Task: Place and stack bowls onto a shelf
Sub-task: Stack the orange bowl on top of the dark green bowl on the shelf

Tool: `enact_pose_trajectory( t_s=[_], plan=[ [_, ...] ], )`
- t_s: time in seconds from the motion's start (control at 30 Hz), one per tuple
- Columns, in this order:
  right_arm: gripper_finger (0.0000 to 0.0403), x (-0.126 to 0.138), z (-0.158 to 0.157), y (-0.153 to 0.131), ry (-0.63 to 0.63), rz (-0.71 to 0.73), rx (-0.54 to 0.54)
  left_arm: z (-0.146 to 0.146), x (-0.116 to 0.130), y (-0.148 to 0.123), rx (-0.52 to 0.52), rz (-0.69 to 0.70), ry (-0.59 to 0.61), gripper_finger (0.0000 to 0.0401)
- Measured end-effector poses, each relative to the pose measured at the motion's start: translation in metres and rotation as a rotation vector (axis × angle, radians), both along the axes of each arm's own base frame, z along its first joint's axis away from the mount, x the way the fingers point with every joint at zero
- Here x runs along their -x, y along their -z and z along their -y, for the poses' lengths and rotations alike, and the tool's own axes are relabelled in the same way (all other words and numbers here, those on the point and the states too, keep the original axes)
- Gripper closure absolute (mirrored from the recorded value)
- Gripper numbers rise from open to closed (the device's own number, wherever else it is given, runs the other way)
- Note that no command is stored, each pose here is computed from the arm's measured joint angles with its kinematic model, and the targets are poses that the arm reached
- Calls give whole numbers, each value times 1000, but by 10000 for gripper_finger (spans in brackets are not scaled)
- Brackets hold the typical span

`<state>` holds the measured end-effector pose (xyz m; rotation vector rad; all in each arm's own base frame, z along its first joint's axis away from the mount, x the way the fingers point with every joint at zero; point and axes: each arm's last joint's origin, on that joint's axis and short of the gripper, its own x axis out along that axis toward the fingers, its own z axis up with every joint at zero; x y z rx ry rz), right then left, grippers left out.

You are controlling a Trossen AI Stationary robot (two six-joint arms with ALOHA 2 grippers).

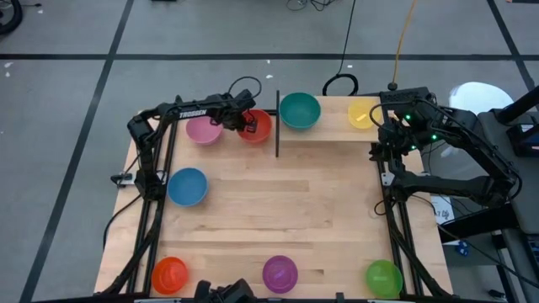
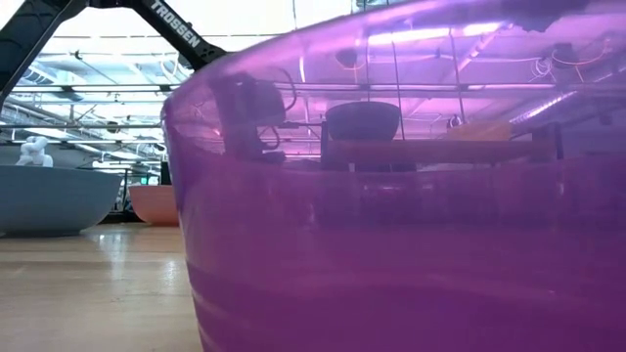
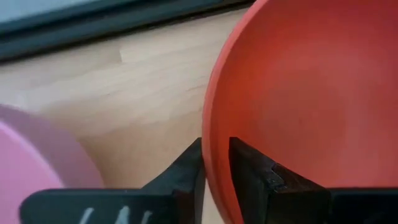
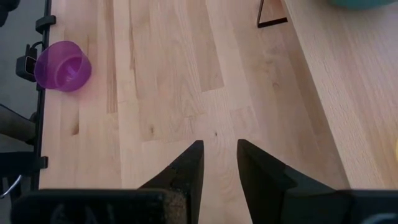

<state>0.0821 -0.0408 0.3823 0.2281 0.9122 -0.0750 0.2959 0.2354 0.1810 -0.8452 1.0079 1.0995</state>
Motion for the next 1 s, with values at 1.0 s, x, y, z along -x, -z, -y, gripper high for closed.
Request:
enact_pose_trajectory(
  t_s=[1.0],
  plan=[
    [314,0,0,0,-8,0,9,36,76,-159,-419,153,-55,396]
  ],
)
